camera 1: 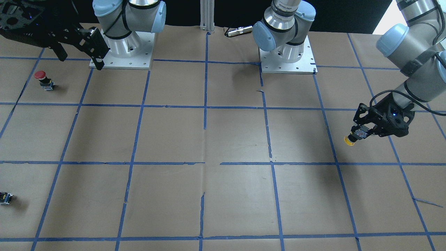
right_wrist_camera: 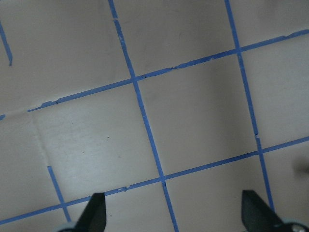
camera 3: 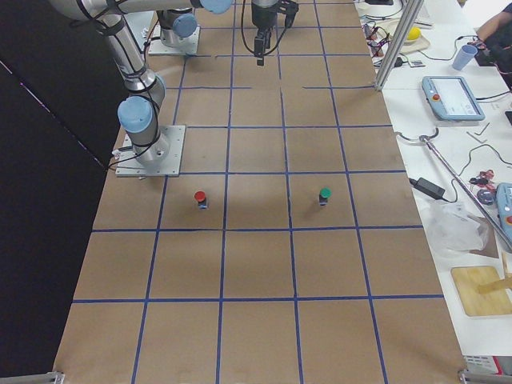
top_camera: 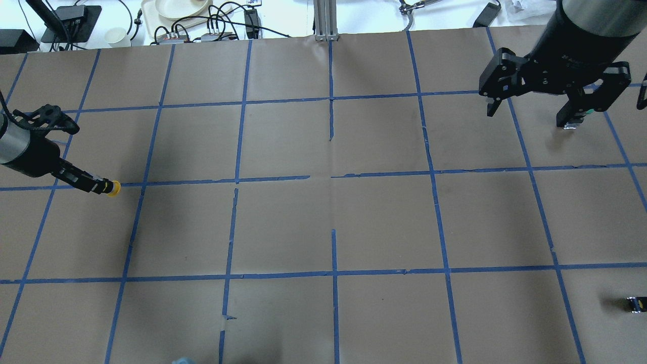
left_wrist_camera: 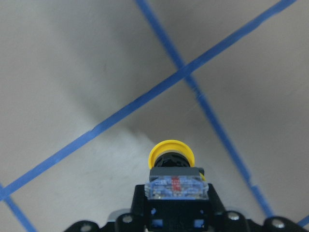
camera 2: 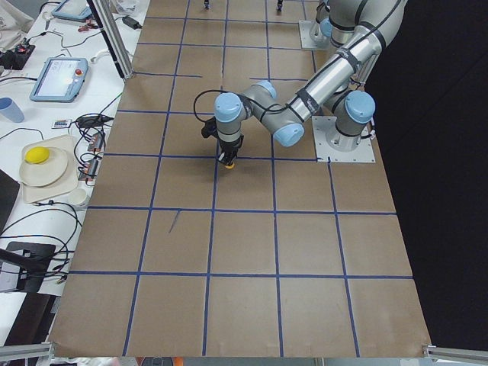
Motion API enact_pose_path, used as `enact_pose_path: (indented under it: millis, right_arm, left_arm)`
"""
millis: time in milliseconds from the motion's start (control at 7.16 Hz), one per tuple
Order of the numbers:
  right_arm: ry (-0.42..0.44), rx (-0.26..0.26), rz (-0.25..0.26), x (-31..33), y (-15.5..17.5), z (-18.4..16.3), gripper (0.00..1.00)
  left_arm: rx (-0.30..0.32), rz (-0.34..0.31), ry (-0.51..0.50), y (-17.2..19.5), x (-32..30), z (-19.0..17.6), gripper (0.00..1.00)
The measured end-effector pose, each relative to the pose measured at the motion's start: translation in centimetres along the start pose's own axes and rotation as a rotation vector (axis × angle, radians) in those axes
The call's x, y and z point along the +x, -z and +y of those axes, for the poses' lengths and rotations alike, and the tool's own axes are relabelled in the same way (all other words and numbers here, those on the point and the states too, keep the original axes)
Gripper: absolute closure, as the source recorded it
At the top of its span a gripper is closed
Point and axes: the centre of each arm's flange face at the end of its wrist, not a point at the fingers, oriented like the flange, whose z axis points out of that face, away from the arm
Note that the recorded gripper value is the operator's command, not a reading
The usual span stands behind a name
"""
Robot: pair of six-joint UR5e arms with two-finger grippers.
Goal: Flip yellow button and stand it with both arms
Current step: 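Carry the yellow button up to the center while the right gripper approaches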
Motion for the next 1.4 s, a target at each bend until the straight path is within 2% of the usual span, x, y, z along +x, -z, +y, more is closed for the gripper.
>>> enact_pose_path:
  millis: [140, 279, 419, 699, 838, 978, 1257, 1397]
  right_arm:
    - [-0.074, -0.023, -0.072, -0.5, -0.2, 0.0, 0.0]
    - [-0.194, -0.053, -0.148, -1.1, -0.3, -0.1, 0.0]
    - [-0.289, -0.093, -0.238, -1.7, -0.3, -0.2, 0.0]
    - [-0.411, -0.197, -0.467, -3.1, 0.2, -0.7, 0.0]
    - [-0.442, -0.247, -0.575, -3.9, 0.8, -0.7, 0.0]
    - [-0.467, -0.295, -0.656, -4.6, 1.3, -0.6, 0.0]
    - [-0.561, -0.379, -0.73, -5.4, 1.8, -0.1, 0.0]
    - [-0.597, -0.42, -0.763, -5.8, 2.0, 0.1, 0.0]
  left_arm:
    - [0.057, 0.128, 0.04, 1.3, 3.7, -2.2, 0.92]
    - [0.11, 0.26, 0.096, 3.0, 7.2, -4.1, 0.92]
    - [0.174, 0.416, 0.151, 4.5, 10.7, -5.6, 0.92]
    - [0.308, 0.74, 0.277, 5.8, 17.1, -8.3, 0.92]
    - [0.361, 0.855, 0.329, 6.2, 19.9, -9.9, 0.92]
    - [0.407, 0.963, 0.387, 6.3, 22.5, -11.7, 0.92]
    - [0.47, 1.119, 0.444, 6.7, 26.5, -14.0, 0.92]
    - [0.477, 1.163, 0.457, 6.7, 27.8, -14.7, 0.92]
